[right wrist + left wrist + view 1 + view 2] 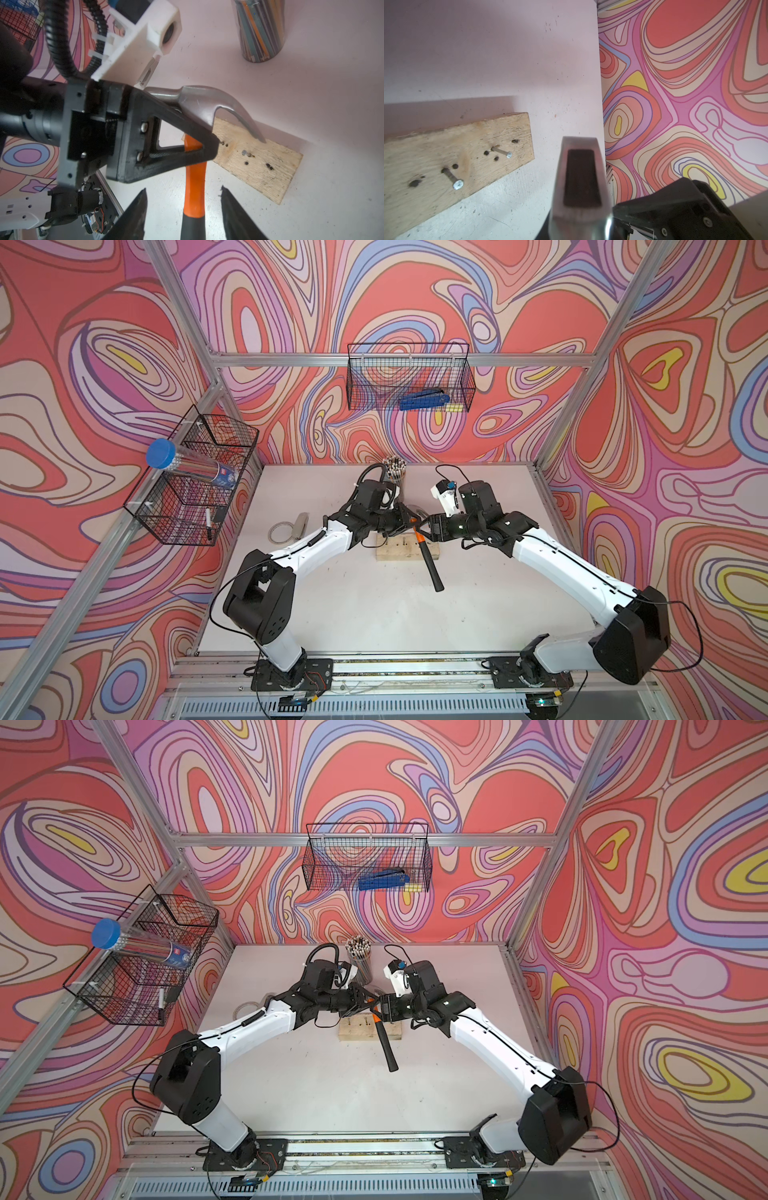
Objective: Use a claw hammer to pull out a nail
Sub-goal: Pick up the hammer at the center of the board.
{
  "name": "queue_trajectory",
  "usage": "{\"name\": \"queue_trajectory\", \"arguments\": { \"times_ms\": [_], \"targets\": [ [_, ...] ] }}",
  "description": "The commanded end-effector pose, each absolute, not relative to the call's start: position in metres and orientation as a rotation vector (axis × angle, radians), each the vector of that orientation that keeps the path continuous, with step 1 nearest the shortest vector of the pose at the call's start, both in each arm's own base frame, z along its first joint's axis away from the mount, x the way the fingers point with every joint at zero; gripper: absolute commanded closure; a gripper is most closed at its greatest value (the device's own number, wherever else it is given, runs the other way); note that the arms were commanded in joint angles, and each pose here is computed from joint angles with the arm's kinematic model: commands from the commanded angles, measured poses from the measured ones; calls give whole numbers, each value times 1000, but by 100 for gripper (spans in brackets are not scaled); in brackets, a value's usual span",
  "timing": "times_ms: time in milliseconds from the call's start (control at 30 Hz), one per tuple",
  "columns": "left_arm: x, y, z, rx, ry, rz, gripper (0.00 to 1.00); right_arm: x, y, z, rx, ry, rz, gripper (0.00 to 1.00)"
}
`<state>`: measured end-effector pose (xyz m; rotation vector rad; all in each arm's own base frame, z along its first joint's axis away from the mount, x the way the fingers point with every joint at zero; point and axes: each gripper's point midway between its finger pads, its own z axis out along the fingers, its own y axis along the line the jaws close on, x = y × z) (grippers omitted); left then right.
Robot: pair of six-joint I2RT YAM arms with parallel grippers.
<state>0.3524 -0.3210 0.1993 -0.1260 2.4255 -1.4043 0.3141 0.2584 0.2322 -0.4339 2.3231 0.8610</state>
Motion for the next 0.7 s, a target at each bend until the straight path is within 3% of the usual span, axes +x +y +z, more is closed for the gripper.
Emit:
{"name": "queue_trajectory", "arguments": {
  "times_ms": [0,167,367,533,667],
  "targets": [
    [357,-312,260,-78,2206,-1473,100,318,254,240,-405,2283,826,29],
    [362,-287,275,-138,2102,-1435,100,327,251,242,-338,2266,808,33],
    [367,-249,290,-236,1956,-1331,100,335,248,246,-306,2141,800,30],
    [367,-225,307,-274,1838,-1255,100,332,252,257,-282,2066,897,30],
    [366,-207,323,-330,1688,-1244,100,329,264,268,-288,2043,1118,30]
  ]
}}
